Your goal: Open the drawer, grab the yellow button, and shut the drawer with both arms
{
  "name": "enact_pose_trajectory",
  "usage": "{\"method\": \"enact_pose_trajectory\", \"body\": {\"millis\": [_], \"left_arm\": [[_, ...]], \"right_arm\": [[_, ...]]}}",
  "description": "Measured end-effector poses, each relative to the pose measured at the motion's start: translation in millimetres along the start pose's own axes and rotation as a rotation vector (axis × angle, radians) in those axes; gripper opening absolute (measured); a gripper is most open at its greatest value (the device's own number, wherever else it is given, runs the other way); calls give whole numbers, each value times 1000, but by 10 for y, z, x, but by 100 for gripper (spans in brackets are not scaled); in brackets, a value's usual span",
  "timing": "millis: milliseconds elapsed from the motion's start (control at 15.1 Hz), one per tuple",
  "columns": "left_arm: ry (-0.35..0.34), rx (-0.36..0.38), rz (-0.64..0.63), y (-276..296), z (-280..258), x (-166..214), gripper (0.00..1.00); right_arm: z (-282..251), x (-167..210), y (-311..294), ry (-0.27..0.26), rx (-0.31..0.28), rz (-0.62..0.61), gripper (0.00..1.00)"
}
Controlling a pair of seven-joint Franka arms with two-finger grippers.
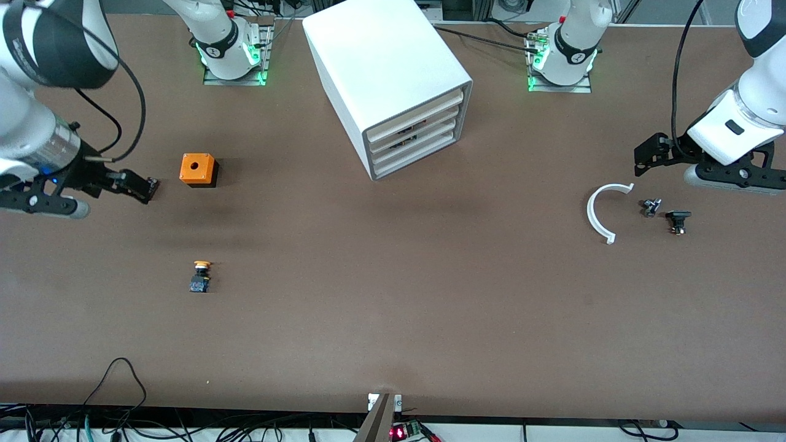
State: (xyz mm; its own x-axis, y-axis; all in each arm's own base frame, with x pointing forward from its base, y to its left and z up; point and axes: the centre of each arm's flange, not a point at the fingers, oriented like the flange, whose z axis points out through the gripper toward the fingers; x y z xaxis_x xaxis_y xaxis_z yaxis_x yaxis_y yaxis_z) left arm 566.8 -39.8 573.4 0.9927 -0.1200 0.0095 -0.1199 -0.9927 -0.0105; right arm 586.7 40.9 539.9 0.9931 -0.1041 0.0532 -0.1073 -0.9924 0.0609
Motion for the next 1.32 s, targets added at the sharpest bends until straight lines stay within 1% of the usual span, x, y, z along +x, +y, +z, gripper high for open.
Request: {"method": "enact_pose_trajectory", "body": {"millis": [198, 331, 529, 595, 860, 992, 1191, 1323], "left_arm": [[0, 0, 0, -1, 0, 0, 100], [0, 0, 4, 18, 0, 1, 100], [0, 0, 12, 66, -1, 3, 100], [0, 0, 13, 70, -1, 3, 100], [0, 0, 13, 70, -1, 3, 100], [0, 0, 13, 72, -1, 3, 100], [0, 0, 13, 72, -1, 3, 100], [-1, 0, 13, 72, 0, 2, 100]], "right_arm": [[-265, -103, 8, 5, -2, 1, 100], [-389, -112, -8, 4, 7, 1, 100], [-553, -151, -134, -13, 71, -3, 100], [-619, -159, -144, -15, 84, -3, 100], [-810, -163, -129, -15, 88, -4, 100], [-839, -151, -123, -27, 88, -8, 100], [-819, -128, -122, -35, 89, -73, 100], [-824, -124, -121, -33, 88, -88, 100]]}}
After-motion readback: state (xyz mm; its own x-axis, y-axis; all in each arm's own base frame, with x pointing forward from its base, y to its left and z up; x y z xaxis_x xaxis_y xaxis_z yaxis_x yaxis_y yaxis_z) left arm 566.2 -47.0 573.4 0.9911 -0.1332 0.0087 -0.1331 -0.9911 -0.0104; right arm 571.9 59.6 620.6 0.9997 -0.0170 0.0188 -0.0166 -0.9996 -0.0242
